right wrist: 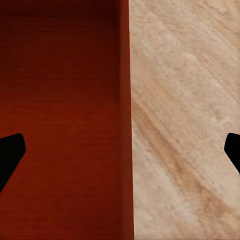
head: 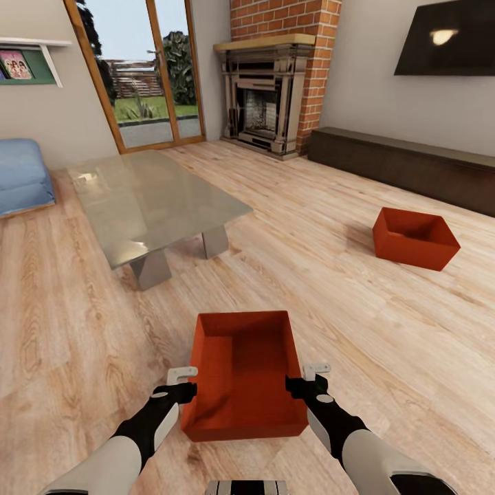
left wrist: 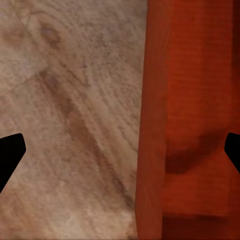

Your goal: Move the two storage containers from the living room to the garage. In the garage, place one container on the floor and stack the other container on top of it (either order is fine).

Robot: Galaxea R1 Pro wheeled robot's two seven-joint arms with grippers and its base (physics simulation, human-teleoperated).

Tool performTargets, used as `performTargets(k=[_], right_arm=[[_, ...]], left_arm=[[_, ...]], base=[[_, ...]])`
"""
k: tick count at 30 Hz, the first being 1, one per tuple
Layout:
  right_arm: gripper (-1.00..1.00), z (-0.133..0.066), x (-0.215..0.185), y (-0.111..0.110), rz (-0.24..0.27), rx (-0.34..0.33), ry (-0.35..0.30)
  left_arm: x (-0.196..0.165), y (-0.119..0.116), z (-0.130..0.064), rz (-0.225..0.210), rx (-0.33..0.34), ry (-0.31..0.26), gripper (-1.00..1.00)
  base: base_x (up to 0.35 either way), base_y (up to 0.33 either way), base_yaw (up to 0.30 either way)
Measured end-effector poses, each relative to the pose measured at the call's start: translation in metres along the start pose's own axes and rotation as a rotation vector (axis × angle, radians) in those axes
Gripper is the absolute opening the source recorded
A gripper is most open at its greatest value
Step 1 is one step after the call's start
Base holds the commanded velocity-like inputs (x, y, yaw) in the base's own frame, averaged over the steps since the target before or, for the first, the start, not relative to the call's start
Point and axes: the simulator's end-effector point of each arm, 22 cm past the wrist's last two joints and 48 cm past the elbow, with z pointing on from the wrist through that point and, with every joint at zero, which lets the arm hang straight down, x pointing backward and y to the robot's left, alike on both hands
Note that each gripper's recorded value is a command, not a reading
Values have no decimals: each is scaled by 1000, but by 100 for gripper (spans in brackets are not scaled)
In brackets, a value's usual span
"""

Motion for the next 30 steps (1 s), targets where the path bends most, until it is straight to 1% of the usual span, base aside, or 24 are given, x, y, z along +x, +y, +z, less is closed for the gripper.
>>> performTargets(k=[3, 30], right_arm=[[100, 3, 4, 0, 0, -1, 0], [100, 3, 3, 0, 1, -2, -3]], left_arm=[[3, 2, 4, -2, -3, 0, 100], [2, -5, 3, -3, 8, -3, 100]], base=[[0, 0, 0], [0, 0, 0]])
